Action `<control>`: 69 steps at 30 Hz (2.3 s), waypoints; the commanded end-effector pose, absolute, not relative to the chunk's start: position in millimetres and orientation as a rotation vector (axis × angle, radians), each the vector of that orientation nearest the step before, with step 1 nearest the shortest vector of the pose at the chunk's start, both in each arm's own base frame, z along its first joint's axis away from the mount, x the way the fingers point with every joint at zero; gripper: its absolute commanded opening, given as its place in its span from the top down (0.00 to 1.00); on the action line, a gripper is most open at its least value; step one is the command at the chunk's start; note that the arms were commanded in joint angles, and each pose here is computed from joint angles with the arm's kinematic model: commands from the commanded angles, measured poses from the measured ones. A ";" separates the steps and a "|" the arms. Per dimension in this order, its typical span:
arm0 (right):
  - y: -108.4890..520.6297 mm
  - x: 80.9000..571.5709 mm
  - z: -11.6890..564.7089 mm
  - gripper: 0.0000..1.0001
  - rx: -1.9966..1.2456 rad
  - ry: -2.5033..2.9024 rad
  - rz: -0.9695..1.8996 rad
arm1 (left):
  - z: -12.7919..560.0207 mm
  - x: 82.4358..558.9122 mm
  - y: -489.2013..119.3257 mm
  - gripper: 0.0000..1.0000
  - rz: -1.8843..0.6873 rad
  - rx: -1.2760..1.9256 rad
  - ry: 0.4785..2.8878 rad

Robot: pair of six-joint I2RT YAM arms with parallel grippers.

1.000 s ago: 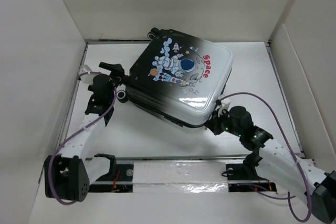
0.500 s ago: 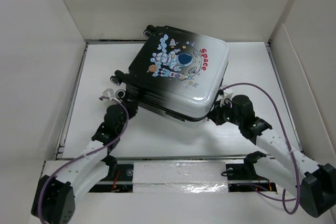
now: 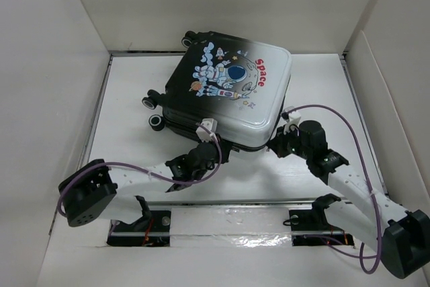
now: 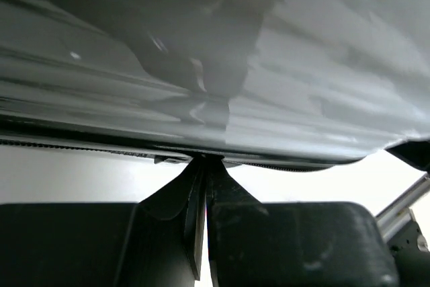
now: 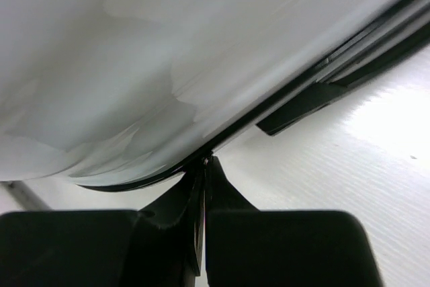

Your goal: Pack the luggage

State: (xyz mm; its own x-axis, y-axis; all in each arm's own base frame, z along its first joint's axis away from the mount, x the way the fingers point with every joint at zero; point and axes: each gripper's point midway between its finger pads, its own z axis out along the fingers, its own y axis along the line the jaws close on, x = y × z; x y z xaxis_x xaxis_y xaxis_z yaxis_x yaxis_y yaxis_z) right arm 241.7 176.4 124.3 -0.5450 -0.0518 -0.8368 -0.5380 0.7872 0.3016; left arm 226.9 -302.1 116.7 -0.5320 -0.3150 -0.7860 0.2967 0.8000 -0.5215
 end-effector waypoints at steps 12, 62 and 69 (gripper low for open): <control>258.5 159.8 178.4 1.00 -0.586 1.892 0.906 | 172.1 269.8 -368.7 1.00 -0.897 -0.063 1.811; 288.4 228.2 200.6 1.00 -0.362 1.727 0.874 | 258.1 427.9 -78.1 0.25 -0.855 -0.685 1.740; 288.0 228.2 199.5 1.00 -0.360 1.730 0.872 | 244.6 442.0 -79.6 0.26 -0.883 -0.736 1.744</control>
State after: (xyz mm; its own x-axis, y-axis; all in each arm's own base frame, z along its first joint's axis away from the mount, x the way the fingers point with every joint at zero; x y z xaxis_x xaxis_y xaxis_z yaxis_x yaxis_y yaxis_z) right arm 230.7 264.0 140.9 -0.4401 0.0492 -0.8966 -0.5320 0.7901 0.3045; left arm 428.8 -76.1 204.0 -0.3717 -0.7883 -0.4904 -0.1795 0.5793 -0.7951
